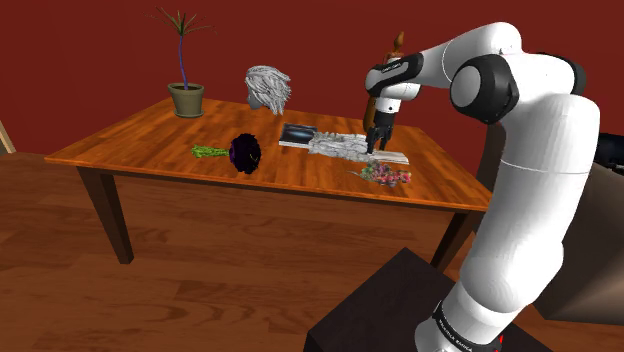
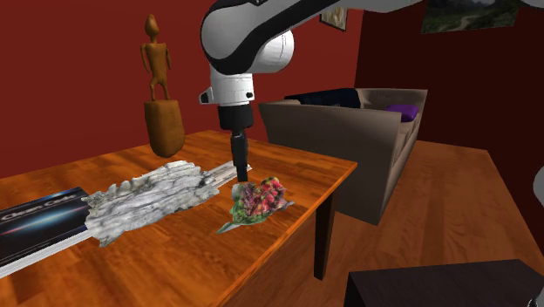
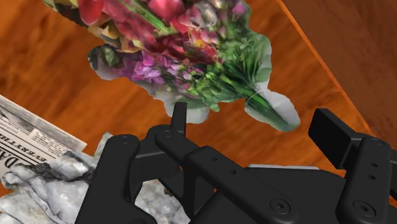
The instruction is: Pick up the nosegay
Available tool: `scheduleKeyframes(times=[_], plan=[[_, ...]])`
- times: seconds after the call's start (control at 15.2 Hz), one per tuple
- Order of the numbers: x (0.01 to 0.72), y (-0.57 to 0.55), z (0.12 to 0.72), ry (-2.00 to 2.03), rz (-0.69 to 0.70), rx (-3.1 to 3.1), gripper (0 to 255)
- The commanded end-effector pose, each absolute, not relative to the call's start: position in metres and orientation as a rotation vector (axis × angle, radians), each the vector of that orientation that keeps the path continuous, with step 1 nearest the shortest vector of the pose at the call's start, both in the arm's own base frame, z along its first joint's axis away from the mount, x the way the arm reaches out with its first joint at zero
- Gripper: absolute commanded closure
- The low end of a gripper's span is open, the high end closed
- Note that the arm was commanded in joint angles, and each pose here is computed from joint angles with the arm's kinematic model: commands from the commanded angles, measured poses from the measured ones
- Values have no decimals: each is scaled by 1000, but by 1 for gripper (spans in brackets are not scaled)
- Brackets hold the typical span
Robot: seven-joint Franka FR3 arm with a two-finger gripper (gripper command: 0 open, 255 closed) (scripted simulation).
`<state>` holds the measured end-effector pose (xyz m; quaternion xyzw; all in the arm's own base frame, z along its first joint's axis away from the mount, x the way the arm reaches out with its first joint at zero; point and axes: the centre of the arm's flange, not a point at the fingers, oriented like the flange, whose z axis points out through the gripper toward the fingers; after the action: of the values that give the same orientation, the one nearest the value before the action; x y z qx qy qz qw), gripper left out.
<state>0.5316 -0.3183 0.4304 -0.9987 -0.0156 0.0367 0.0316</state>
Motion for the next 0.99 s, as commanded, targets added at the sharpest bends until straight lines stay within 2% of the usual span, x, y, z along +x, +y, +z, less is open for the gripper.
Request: scheduleKeyframes(times=[0.0,0.79,0.86,0.92], plan=[[544,-336,418,-57,123,-3078,0],[561,-356,366,-63,132,-3080,0],[561,-356,365,-63,132,-3080,255],[561,-356,365,-63,132,-3080,255]])
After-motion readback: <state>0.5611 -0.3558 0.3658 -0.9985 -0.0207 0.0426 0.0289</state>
